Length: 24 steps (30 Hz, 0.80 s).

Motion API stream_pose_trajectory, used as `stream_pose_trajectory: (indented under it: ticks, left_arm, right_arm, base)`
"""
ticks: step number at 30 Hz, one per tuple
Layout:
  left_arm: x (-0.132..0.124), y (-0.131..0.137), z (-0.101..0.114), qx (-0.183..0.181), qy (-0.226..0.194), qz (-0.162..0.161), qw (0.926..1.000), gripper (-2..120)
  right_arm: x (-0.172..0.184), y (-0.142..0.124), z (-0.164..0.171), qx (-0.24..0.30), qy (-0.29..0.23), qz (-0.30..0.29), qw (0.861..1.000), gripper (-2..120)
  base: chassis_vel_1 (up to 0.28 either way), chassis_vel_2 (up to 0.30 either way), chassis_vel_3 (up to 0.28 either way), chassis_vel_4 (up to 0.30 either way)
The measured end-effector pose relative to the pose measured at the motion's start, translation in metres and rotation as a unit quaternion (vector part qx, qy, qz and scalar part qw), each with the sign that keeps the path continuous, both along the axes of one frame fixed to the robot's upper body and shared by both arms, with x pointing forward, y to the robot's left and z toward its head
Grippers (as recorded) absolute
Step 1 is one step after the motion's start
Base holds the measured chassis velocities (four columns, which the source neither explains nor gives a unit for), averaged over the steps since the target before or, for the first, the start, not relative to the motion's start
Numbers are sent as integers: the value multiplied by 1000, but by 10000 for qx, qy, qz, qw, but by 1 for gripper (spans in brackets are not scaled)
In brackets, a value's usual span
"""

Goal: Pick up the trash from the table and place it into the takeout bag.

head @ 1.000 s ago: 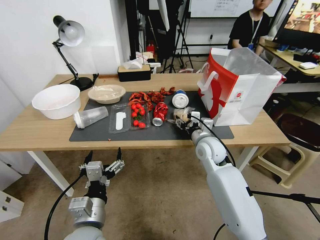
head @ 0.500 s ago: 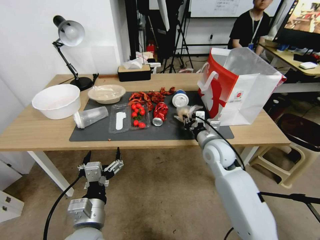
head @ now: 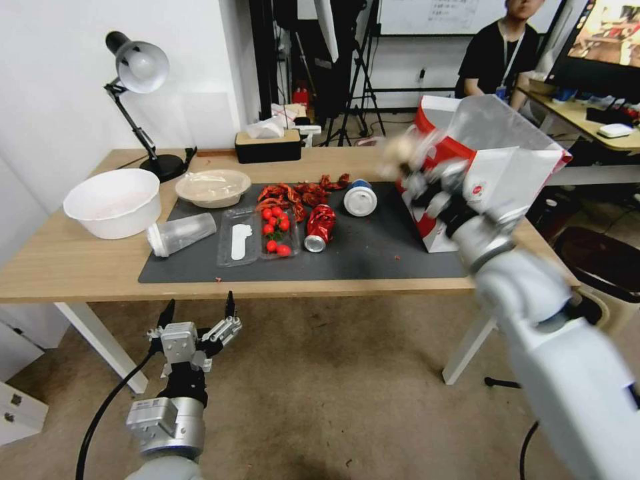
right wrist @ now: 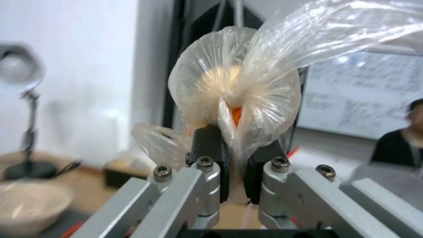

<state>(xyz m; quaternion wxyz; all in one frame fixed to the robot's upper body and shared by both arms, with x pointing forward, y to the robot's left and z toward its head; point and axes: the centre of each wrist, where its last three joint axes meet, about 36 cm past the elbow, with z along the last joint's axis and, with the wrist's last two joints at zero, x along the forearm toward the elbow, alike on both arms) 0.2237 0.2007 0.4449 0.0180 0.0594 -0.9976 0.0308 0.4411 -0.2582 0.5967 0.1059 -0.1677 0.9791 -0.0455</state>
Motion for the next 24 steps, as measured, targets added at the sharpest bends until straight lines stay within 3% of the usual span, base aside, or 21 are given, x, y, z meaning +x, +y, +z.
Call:
stream_pose_trajectory:
  ticks: [2,11,16,18,24]
  left_arm:
    - [-1,1,2,-6,-22,8,10000,100]
    - [-2,-1,2,-23,-37,18,10000,100]
    - [-4,-1,2,-32,-43,22,10000,100]
    - [-5,-1,3,-40,-39,27,10000,100]
    - [-5,-2,4,-47,-53,32,10000,100]
  right_arm:
    - [9,-18,38,44,-240,-253,9994,4]
    - [34,-44,70,120,-153,-807,9965,4]
    - [58,-60,78,334,417,-1418,9885,4]
    - [67,-59,79,569,928,-1762,9783,12]
    - [80,-61,86,893,1441,-2094,9630,30]
  base:
    - [0,0,0,0]
    - [0,0,0,0]
    - [0,0,0,0]
    - [0,0,0,0]
    - [0,0,0,0]
